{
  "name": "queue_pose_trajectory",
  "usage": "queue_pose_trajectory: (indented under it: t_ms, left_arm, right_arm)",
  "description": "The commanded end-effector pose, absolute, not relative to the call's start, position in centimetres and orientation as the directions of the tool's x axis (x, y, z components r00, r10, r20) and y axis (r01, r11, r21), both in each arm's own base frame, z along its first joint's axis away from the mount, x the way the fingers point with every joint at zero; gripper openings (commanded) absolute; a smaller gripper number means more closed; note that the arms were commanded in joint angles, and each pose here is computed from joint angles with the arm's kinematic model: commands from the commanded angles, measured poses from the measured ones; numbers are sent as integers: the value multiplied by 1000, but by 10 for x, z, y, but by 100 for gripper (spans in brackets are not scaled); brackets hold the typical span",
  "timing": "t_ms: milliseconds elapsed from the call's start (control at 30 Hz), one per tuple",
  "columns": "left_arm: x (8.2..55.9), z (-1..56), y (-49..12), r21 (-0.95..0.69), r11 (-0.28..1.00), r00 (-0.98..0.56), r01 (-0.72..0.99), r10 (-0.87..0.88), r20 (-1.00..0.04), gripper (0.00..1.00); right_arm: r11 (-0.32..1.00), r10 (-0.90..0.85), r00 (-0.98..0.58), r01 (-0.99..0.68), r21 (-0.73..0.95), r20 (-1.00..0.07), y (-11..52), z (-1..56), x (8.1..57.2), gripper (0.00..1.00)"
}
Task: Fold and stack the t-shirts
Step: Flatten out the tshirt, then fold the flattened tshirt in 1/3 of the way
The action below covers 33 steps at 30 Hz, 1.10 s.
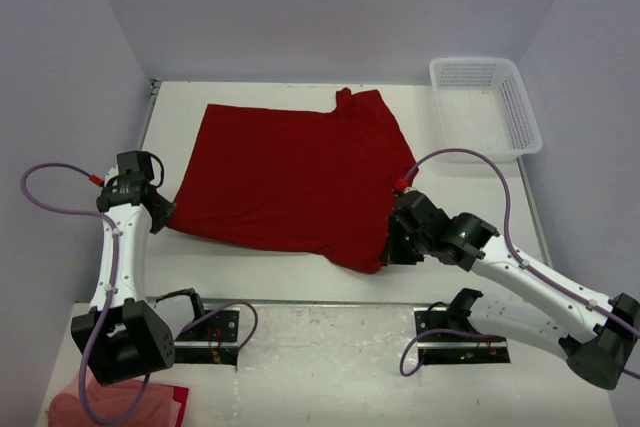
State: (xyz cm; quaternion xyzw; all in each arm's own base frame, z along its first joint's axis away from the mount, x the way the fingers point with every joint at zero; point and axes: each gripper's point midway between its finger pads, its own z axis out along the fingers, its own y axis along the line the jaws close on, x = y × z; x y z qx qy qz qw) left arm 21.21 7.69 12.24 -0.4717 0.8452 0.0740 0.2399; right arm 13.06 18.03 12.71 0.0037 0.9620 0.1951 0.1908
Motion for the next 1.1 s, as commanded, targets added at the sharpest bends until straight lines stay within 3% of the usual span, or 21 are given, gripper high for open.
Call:
queue_pose_trajectory:
  t_ms: [0,567,700,1067]
  left_arm:
    - [203,127,84,-71,498,-403,-864,-771,-493,0]
    - [254,110,87,-81,600,-504,-796,-730,-462,0]
    - [277,108,75,-147,693,-578,-706,-683,-447,0]
    - [322,120,73,-223,728,-560,-648,-655,-508,0]
  right_arm:
    - [939,126,-929,-1,344,-348,179,121,126,0]
    - [992,82,-858,19,128,-508,176,155,198,0]
    - [994,82,-845,29,108,-528,171,156,221,0]
    - [998,60,-824,36,54,-563,157,162,273,0]
